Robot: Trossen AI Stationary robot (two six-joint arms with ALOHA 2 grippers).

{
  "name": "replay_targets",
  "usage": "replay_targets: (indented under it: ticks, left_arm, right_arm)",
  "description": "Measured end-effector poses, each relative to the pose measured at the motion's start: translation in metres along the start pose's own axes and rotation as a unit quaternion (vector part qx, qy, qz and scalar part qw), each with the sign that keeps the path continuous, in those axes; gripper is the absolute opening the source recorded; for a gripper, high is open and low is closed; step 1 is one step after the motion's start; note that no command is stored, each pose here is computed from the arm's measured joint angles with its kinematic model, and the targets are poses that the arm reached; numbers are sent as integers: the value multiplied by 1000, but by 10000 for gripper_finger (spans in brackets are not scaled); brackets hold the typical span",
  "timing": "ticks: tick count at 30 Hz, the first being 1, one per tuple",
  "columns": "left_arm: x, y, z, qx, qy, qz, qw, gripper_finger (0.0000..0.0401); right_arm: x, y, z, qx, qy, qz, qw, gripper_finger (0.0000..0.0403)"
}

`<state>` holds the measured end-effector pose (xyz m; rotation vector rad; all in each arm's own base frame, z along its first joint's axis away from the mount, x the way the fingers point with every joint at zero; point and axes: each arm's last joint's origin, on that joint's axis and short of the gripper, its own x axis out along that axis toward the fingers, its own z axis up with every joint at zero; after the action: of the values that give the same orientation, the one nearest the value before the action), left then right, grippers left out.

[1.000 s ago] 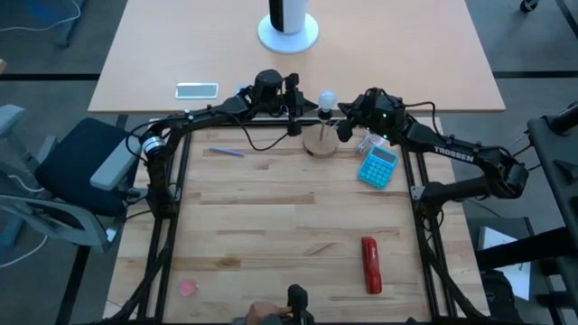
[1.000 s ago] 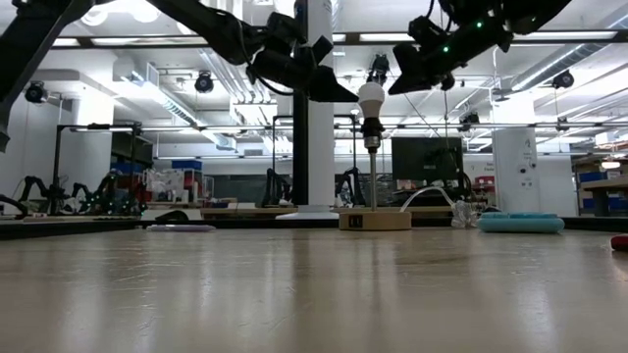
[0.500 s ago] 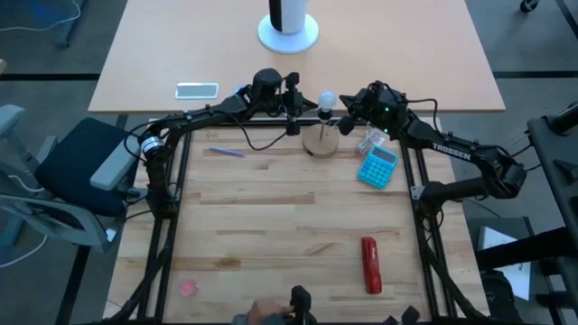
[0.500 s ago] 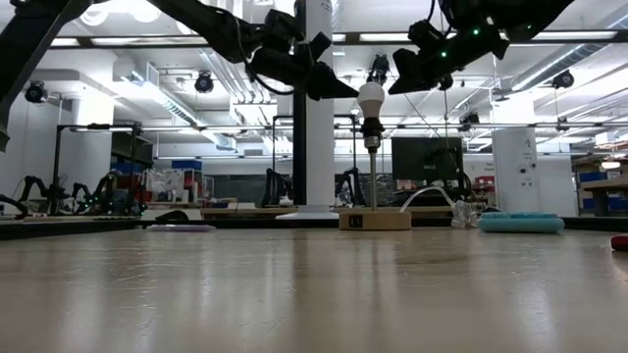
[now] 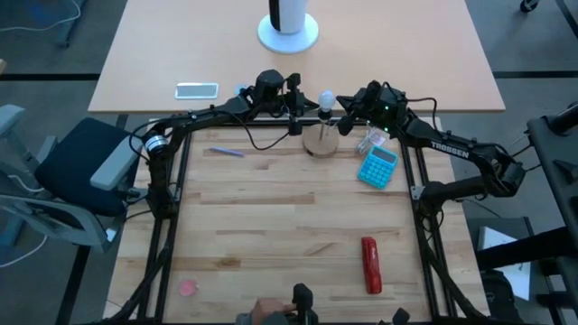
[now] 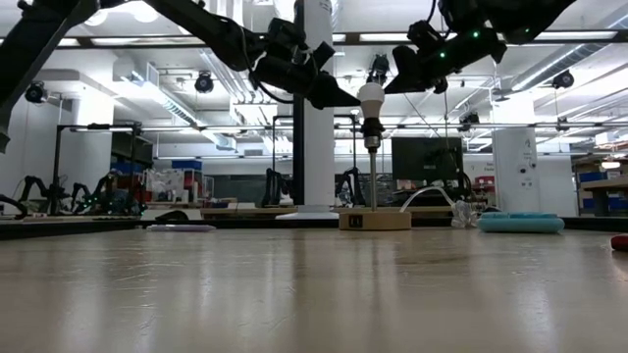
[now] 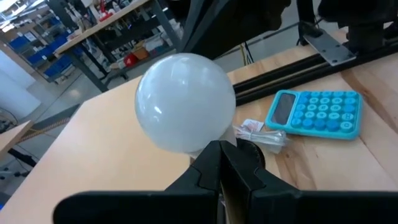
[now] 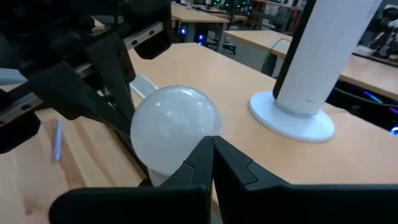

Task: Screw lightbulb
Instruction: Insert the lightbulb into the lamp

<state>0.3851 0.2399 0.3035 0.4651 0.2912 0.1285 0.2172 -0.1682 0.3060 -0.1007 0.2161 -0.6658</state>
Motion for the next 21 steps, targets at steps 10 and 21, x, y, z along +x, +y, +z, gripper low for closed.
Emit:
replay_targets:
  ticks: [10, 21]
  left_arm:
    - [0, 1, -1, -1, 5, 7, 1000, 0]
    - [-14, -1, 5, -12, 43, -6, 999, 0]
  right_arm:
    - [-1, 8, -1, 8, 10, 18, 1000, 0]
    - [-12, 7, 3, 6, 17, -3, 1000, 0]
